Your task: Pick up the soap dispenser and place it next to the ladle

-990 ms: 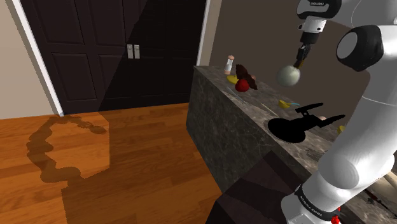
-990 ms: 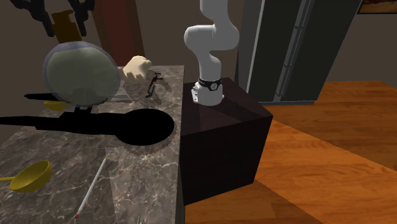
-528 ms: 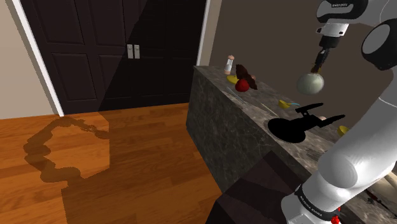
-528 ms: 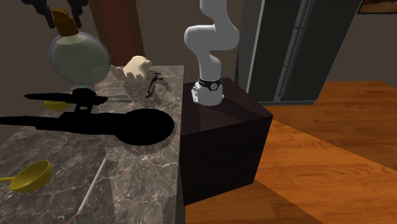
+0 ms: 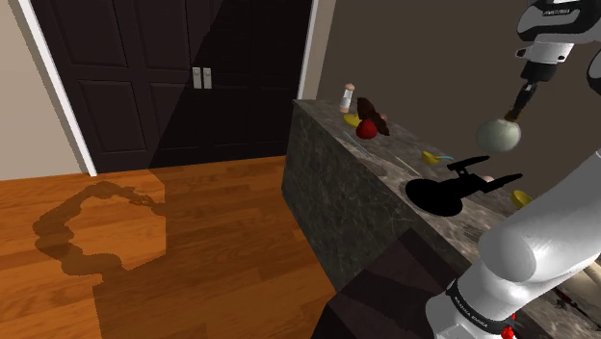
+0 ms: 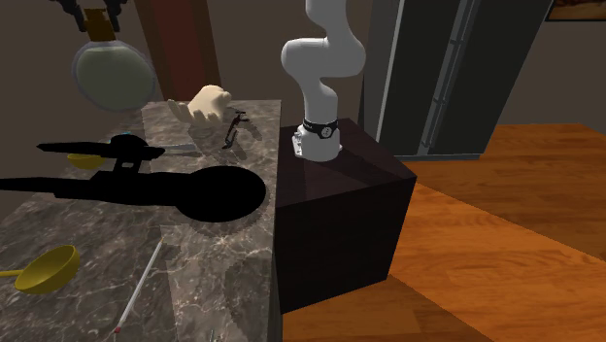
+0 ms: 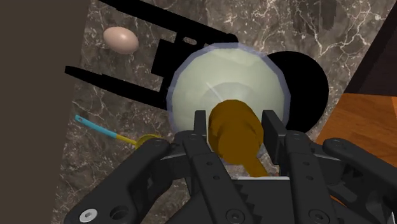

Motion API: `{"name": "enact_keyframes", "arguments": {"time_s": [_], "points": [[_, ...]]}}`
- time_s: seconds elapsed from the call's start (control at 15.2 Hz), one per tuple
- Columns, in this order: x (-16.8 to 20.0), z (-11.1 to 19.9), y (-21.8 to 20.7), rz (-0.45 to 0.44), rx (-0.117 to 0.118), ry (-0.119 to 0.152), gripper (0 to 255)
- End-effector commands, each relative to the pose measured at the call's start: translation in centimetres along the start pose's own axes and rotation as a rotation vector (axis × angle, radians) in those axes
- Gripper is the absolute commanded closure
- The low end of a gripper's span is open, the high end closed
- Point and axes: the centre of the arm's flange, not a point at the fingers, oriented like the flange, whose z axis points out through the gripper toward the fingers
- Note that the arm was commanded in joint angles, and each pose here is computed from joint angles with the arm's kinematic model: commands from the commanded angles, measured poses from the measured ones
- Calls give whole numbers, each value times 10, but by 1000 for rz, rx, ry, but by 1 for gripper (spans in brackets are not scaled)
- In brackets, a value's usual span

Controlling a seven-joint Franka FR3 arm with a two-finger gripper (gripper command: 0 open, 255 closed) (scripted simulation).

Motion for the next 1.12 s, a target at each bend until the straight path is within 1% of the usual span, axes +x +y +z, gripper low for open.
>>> {"name": "enact_keyframes", "arguments": {"time_s": [0.0, 1.06], "points": [[-26, 4, 0, -2, 0, 0, 255], [-233, 29, 33, -2, 0, 0, 255]]}}
